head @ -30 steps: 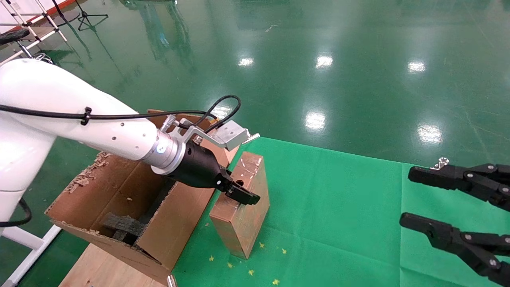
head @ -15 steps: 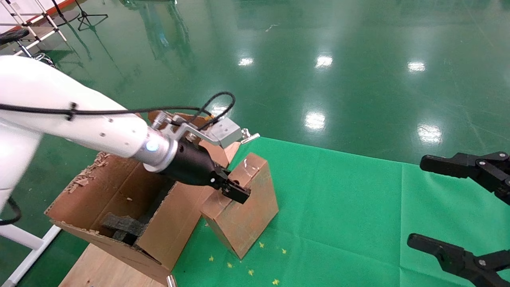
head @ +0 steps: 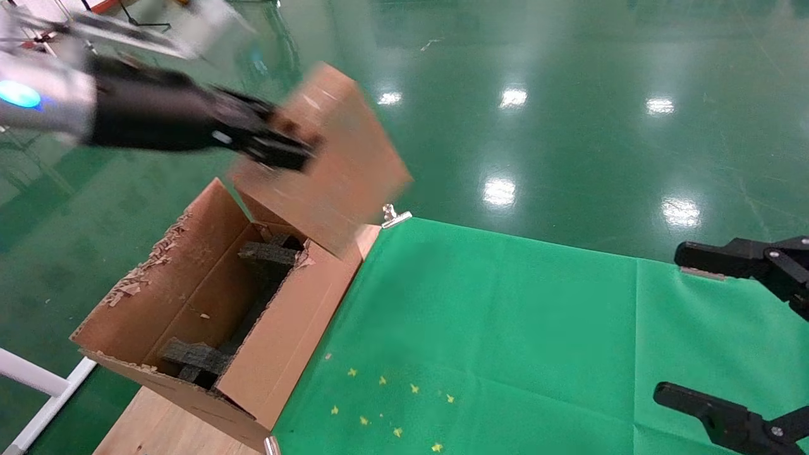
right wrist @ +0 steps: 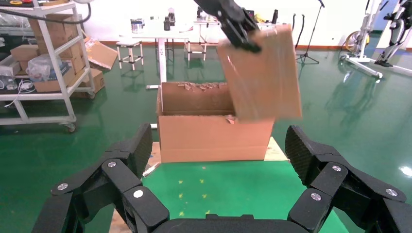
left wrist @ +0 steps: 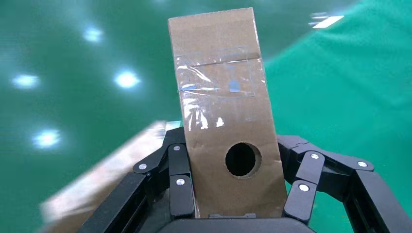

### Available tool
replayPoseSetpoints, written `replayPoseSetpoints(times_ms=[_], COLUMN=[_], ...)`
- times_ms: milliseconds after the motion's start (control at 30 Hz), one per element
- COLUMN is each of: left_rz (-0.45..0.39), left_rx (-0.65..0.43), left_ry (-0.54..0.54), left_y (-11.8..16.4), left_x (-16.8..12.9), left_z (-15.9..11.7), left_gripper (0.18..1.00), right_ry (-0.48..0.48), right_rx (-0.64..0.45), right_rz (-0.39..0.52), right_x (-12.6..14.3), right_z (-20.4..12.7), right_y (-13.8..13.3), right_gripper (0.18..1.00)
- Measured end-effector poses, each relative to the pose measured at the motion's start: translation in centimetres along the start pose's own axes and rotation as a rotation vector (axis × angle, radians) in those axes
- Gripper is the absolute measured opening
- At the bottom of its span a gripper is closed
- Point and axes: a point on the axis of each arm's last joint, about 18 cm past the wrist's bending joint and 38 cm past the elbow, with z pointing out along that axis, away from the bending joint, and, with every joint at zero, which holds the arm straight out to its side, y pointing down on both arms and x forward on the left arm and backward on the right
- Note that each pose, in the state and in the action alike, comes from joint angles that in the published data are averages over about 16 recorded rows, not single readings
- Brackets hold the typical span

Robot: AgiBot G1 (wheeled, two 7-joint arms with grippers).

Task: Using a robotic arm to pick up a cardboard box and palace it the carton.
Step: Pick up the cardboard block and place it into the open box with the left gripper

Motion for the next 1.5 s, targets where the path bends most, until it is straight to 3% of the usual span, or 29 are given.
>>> replayPoseSetpoints(times_ms=[267,533,767,1033,1500], left_rz=[-0.058,-0.147,-0.177,-0.172,-0.210], left_rx=[-0.053,-0.138,-0.197,-0.265,-0.372], left_ry=[-0.165,-0.230,-0.269,-0.301,-0.325], left_y=[5.3,13.3,18.8,22.3,26.0], left_x=[-5.2,-8.5,-10.2,-11.2,-12.0], left_z=[-3.2,-2.1,-0.8,0.4,2.5], left_gripper=[0.401,0.398,0.396,0.395,0.395], right_ry=[0.000,0.000,0.000,0.000,0.000], right_rx=[0.000,0.000,0.000,0.000,0.000], right_rz=[0.000,0.000,0.000,0.000,0.000], right_x=[0.0,0.0,0.0,0.0,0.0], right_z=[0.0,0.0,0.0,0.0,0.0], right_y=[0.0,0.0,0.0,0.0,0.0], right_gripper=[0.998,1.001,1.001,1.001,1.001])
